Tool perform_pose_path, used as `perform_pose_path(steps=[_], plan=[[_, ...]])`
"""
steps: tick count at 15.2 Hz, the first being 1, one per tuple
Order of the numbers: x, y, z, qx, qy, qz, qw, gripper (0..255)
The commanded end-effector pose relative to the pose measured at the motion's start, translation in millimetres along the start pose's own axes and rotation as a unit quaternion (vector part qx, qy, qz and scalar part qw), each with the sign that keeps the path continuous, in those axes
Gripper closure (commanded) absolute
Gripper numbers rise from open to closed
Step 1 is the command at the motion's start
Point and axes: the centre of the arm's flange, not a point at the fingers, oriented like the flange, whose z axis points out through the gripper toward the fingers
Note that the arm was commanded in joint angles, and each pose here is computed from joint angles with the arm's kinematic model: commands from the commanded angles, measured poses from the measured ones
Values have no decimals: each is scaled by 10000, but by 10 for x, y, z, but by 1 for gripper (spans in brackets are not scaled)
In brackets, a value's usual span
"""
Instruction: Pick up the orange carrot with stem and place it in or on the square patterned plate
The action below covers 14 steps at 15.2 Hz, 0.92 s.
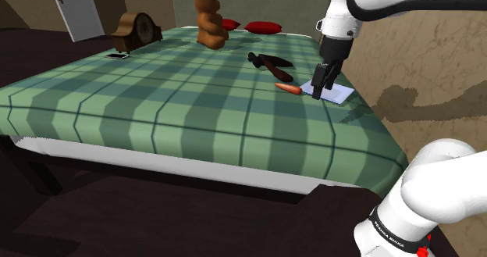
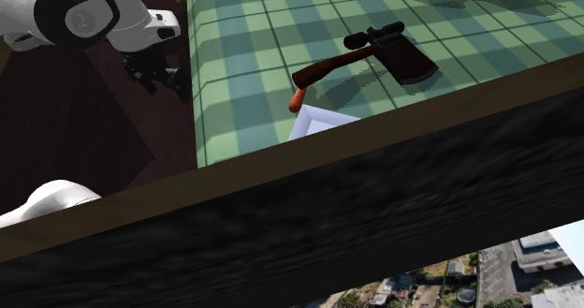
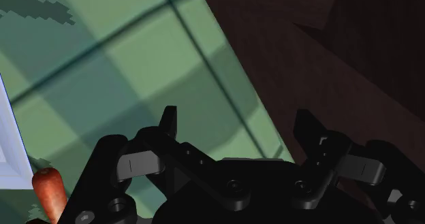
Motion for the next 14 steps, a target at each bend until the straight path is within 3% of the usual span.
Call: perform_pose_path(steps=[1,14], plan=[[0,0,0,0,0,0,10000,0],[1130,1277,532,141,-196,130,9996,0]])
